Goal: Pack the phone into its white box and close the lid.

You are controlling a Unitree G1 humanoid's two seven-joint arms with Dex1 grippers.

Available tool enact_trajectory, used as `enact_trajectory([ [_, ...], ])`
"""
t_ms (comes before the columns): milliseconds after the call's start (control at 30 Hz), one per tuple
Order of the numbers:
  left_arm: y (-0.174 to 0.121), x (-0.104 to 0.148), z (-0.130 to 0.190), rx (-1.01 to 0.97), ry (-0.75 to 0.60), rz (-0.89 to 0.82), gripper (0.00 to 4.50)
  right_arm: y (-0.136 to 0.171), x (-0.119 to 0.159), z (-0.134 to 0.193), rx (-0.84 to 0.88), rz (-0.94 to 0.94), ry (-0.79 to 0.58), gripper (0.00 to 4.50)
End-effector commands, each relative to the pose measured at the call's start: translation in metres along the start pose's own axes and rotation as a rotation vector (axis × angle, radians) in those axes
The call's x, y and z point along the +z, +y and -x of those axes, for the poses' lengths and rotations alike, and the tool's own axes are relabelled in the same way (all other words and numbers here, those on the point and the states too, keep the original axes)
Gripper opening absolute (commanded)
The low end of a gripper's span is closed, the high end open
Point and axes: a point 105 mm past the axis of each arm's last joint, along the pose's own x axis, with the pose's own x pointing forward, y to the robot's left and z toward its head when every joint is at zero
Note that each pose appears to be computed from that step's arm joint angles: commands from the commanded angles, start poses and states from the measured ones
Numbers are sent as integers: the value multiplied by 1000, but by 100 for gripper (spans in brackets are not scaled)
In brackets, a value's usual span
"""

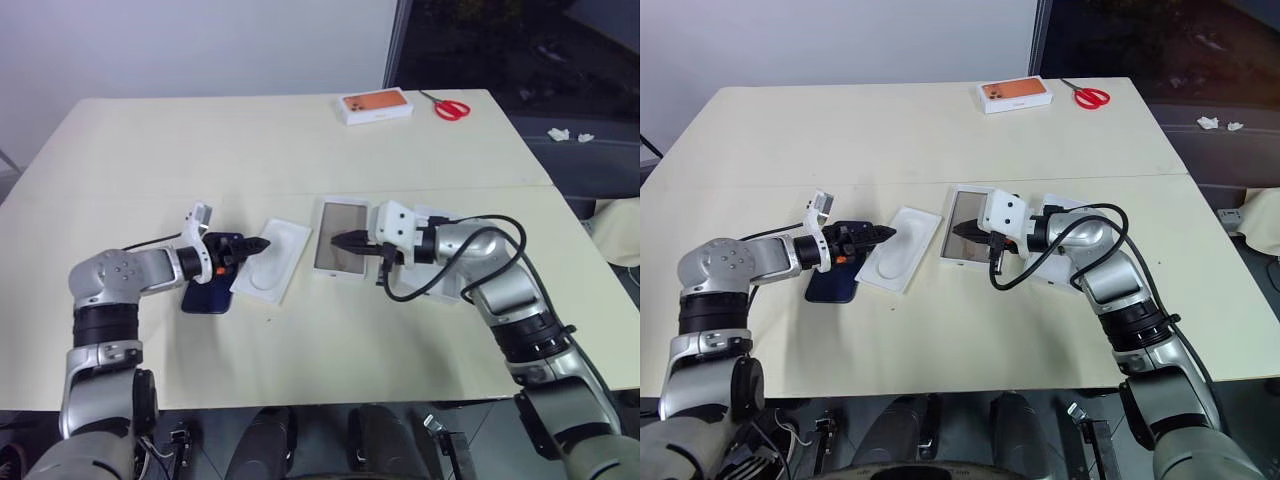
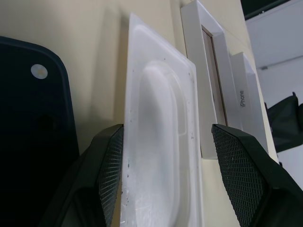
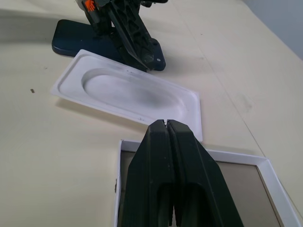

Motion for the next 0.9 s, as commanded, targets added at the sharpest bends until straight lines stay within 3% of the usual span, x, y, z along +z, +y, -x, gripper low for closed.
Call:
enact_trajectory([
  [33,-2,0,0,-11,-5,19,309,-4,15,-1,-17,62,-36,9],
  [67,-2,-1,0,-16,-5,25,309,-4,15,-1,-18,65,-35,9],
  [133,-2,-1,0,-21,-7,32,254,-4,16,-1,-19,67,-35,0],
  [267,0,0,2,-15,-30,48,81,-2,16,-1,-17,67,-35,0],
  [633,3,-8,14,-18,-46,94,81,2,15,-1,-18,67,-33,0],
  [733,3,-11,14,-21,-44,104,5,2,15,-1,-19,68,-34,0],
  [900,2,-14,16,-26,-48,117,5,3,17,0,-14,73,-36,0],
])
